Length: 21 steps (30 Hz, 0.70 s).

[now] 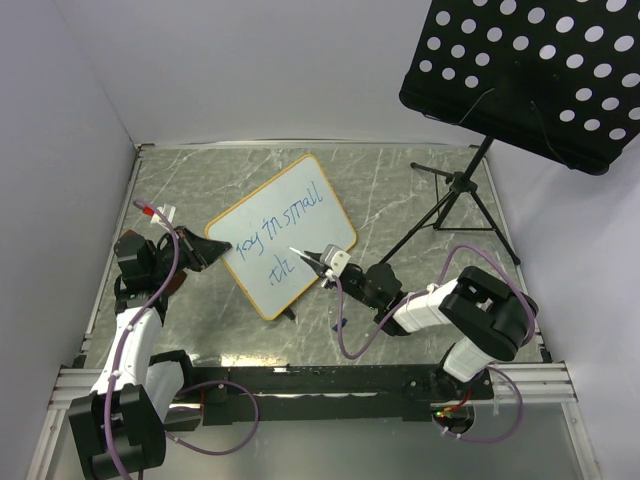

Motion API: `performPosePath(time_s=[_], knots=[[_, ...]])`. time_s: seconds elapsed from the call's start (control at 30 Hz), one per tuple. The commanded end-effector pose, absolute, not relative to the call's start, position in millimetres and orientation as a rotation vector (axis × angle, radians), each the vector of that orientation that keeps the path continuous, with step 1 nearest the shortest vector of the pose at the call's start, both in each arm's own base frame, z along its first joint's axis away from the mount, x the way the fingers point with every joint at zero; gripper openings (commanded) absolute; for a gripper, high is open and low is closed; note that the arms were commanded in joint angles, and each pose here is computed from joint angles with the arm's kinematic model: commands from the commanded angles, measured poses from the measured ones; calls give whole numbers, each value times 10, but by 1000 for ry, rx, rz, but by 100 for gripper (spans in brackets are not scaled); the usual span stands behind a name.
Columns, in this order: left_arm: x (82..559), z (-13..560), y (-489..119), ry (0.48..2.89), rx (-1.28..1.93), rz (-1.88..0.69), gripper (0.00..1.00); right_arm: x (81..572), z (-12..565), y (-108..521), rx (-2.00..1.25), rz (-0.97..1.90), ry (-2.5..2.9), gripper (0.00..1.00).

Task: Write a sentence on the whiteboard

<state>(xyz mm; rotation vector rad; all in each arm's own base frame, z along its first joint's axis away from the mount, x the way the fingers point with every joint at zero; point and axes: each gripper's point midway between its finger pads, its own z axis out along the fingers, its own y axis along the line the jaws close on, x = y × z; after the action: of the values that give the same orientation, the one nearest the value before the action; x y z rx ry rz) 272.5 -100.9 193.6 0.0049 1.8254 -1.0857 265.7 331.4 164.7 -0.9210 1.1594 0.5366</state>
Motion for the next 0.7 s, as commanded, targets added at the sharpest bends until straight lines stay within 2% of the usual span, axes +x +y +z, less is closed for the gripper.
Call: performPosePath(time_s=[0.0,0.67], knots=[[2683,1993,-1062,1796,135,-1058,1,2652,1973,3325,-852,574,1057,0],[2682,1996,-1066,1795,137,-1058,1,2672,1953,3310,-850,581,1067,0]])
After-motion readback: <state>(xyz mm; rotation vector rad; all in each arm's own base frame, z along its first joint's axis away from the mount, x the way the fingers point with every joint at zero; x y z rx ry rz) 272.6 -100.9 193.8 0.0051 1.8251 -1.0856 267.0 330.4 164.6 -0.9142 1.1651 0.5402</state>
